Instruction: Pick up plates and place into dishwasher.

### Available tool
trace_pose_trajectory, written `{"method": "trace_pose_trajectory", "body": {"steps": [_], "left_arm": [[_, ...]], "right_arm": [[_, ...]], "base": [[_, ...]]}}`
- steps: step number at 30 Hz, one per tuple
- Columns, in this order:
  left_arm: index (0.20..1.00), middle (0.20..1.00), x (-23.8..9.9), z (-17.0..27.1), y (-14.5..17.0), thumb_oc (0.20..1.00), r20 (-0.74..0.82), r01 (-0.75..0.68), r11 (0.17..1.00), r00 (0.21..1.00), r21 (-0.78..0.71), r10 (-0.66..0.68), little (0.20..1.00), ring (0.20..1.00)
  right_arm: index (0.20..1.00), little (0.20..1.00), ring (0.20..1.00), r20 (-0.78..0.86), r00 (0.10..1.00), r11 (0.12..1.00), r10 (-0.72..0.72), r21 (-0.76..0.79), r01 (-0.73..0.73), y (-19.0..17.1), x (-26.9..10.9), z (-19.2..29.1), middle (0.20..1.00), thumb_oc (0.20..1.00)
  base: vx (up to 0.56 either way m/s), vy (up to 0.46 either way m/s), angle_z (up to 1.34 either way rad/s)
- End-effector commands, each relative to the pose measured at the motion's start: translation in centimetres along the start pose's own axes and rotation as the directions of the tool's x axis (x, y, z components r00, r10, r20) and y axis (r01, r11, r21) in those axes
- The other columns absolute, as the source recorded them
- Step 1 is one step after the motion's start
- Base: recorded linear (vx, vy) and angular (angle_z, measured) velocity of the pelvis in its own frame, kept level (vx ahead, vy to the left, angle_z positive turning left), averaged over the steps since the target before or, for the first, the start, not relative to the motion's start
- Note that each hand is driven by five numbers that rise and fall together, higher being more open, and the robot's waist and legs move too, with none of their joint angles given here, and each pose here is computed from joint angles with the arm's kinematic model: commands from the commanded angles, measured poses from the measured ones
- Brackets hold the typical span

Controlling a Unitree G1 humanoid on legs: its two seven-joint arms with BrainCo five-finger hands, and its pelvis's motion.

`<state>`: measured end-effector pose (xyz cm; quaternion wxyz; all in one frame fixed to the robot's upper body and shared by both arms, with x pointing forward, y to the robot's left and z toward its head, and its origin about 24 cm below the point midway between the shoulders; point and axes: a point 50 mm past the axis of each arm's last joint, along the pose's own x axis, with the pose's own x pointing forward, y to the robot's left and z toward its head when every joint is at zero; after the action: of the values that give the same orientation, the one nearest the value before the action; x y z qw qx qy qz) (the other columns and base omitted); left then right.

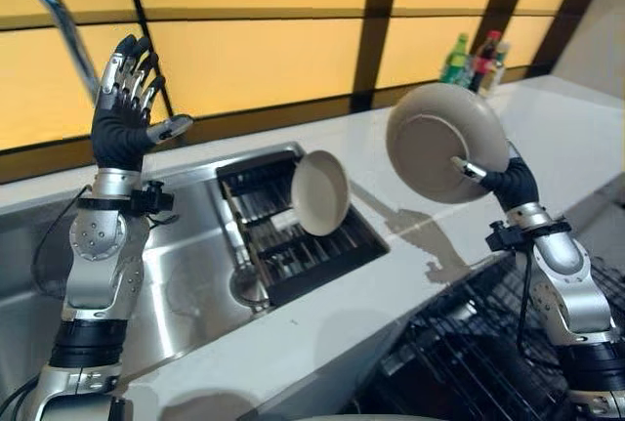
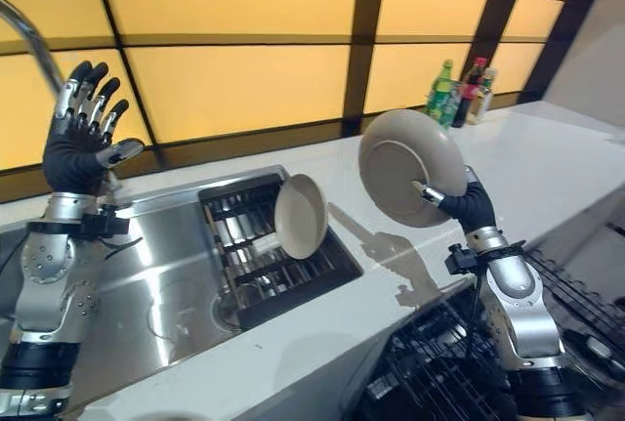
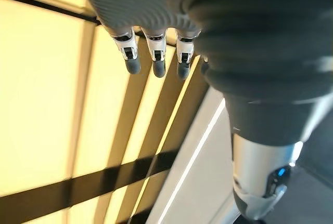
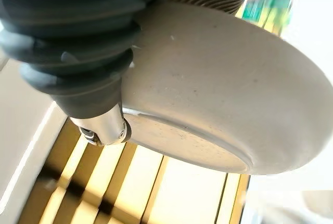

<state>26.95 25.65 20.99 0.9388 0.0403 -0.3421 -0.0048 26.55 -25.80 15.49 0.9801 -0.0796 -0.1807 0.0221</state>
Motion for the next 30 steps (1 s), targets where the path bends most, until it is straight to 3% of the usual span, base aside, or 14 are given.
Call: {"method": "trace_pose_trajectory", "body": {"steps": [1, 7, 20, 26, 30], "left_arm": [[1.000, 1.000, -0.2, 2.5, 2.9, 1.000, 0.130, -0.055, 0.994, 0.991, 0.096, 0.042, 1.000, 1.000], [1.000, 1.000, -0.4, 3.6, 4.7, 1.000, 0.154, -0.122, 0.985, 0.983, 0.124, 0.102, 1.000, 1.000], [1.000, 1.000, -1.8, 2.7, 4.3, 1.000, 0.135, -0.132, 0.984, 0.984, 0.120, 0.115, 1.000, 1.000], [1.000, 1.000, -2.4, 2.9, 4.9, 1.000, 0.131, -0.154, 0.977, 0.982, 0.145, 0.135, 1.000, 1.000], [1.000, 1.000, -2.9, 3.3, 5.5, 1.000, 0.135, -0.179, 0.967, 0.979, 0.182, 0.156, 1.000, 1.000]], "right_arm": [[0.200, 0.200, 0.200, 0.181, 0.983, 0.991, -0.019, -0.124, 0.042, -1.8, 0.2, 4.0, 0.200, 0.200], [0.200, 0.200, 0.200, 0.133, 0.990, 0.984, -0.048, -0.163, 0.069, -2.0, 1.0, 3.3, 0.200, 0.200], [0.200, 0.200, 0.200, -0.038, 0.989, 0.947, -0.141, -0.295, 0.124, -5.3, -0.1, 1.5, 0.200, 0.200], [0.200, 0.200, 0.200, -0.212, 0.975, 0.941, -0.069, -0.339, -0.007, -6.3, -0.5, -0.2, 0.200, 0.200], [0.200, 0.200, 0.200, -0.384, 0.922, 0.929, 0.050, -0.321, -0.184, -6.0, -0.8, -2.3, 0.200, 0.200]], "base": [[-0.17, -0.215, -0.52], [-0.12, -0.277, -0.78], [-0.10, -0.094, -0.51], [-0.03, 0.006, -0.16], [0.02, 0.089, -0.41]]}}
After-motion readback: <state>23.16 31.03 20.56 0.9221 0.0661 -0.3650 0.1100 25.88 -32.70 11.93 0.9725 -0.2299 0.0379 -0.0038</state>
